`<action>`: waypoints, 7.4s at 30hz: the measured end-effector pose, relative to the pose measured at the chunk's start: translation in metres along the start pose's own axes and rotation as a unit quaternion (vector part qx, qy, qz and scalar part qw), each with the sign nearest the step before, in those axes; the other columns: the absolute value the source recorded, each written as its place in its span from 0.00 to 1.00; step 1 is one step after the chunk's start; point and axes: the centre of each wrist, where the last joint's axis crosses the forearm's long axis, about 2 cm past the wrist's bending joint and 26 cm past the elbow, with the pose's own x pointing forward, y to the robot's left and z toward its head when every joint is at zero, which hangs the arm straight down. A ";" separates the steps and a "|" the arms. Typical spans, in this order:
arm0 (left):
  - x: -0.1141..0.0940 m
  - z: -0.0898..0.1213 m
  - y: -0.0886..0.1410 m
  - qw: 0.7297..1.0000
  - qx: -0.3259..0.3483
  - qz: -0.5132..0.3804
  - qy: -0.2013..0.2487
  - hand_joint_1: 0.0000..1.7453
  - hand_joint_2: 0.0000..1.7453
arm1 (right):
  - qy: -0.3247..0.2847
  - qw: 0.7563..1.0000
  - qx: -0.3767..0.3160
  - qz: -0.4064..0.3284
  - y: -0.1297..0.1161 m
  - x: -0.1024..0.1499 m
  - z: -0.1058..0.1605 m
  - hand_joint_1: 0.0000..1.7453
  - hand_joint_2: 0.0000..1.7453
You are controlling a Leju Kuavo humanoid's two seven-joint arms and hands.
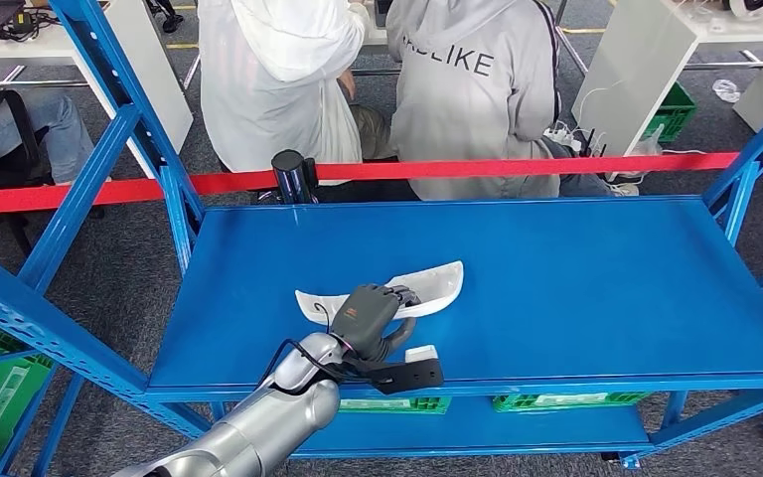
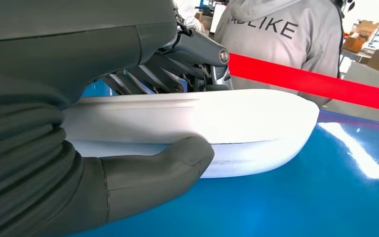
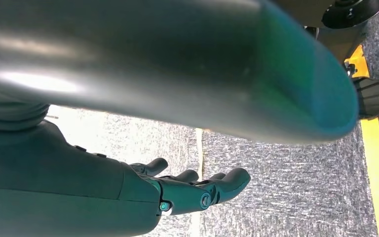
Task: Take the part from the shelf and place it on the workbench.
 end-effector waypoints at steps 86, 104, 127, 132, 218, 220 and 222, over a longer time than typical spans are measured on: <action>0.042 0.062 0.123 0.909 0.375 0.105 -0.149 1.00 1.00 | 0.004 1.000 -0.001 -0.013 0.006 -0.008 0.000 0.00 0.00; 0.037 0.070 0.120 0.904 0.388 0.104 -0.144 1.00 1.00 | -0.003 1.000 0.001 0.003 0.007 -0.008 0.000 0.00 0.00; 0.022 0.087 0.108 0.907 0.403 0.079 -0.097 1.00 1.00 | 0.004 1.000 0.000 0.003 0.011 -0.006 0.000 0.00 0.00; 0.014 0.090 0.106 0.904 0.412 0.075 -0.087 1.00 1.00 | 0.003 1.000 0.003 -0.002 0.011 -0.004 0.001 0.00 0.00; -0.001 0.119 0.109 0.881 0.467 0.050 -0.058 1.00 1.00 | 0.004 0.999 0.017 -0.031 0.012 -0.012 0.000 0.00 0.00; -0.001 0.119 0.109 0.880 0.468 0.052 -0.063 1.00 1.00 | 0.004 0.999 0.016 -0.030 0.011 -0.012 0.000 0.00 0.00; -0.001 0.119 0.109 0.878 0.471 0.054 -0.067 1.00 1.00 | 0.002 0.999 0.016 -0.029 0.011 -0.011 0.000 0.00 0.00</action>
